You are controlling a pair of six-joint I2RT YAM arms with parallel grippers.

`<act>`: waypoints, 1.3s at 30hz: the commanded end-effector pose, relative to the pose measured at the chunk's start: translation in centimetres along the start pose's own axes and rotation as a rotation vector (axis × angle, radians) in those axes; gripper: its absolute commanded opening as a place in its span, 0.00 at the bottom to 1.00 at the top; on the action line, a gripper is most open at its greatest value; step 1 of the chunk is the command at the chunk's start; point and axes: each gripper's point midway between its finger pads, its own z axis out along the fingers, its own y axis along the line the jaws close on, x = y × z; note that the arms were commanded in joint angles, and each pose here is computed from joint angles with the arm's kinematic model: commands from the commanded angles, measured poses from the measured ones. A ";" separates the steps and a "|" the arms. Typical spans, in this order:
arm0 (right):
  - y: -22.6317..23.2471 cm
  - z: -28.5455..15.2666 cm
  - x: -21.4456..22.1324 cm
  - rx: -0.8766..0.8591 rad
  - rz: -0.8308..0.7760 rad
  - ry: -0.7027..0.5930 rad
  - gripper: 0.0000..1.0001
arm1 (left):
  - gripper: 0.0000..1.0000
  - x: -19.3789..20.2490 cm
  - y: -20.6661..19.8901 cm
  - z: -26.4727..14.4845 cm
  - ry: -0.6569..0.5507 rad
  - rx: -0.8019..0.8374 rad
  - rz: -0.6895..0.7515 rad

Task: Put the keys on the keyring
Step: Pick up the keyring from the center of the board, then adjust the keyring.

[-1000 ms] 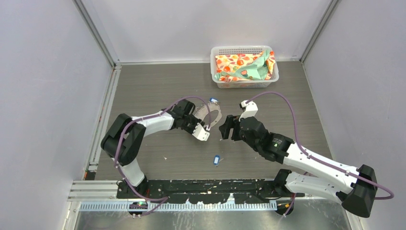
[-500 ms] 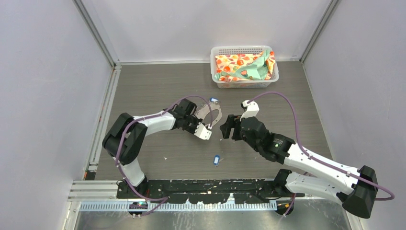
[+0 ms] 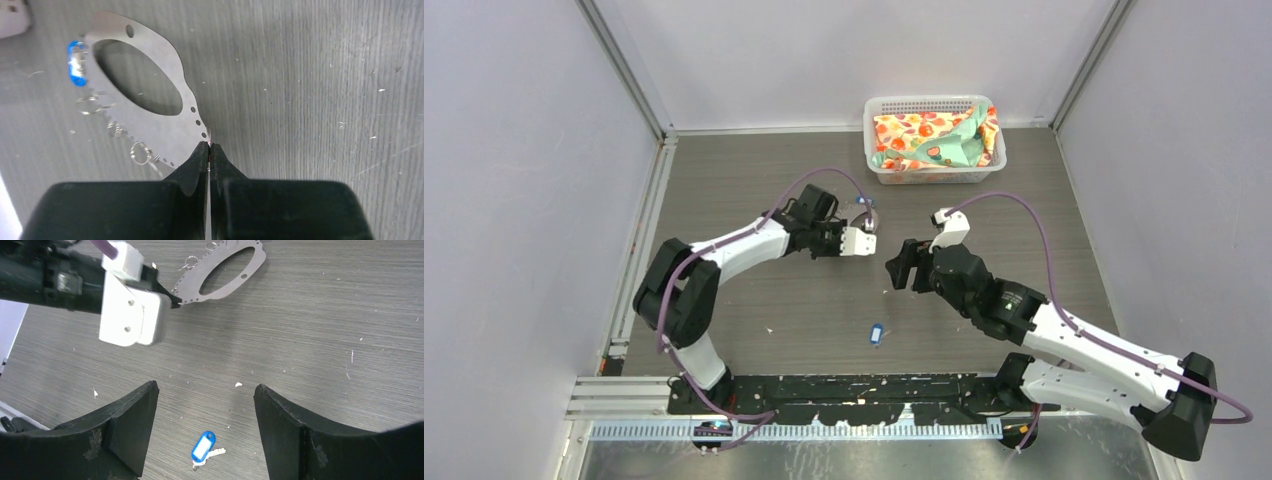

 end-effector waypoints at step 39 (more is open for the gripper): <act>20.7 -12.7 -12.1 -1.068 -0.314 -0.149 0.69 | 0.00 -16.9 -8.4 -31.4 -0.587 -0.052 -0.577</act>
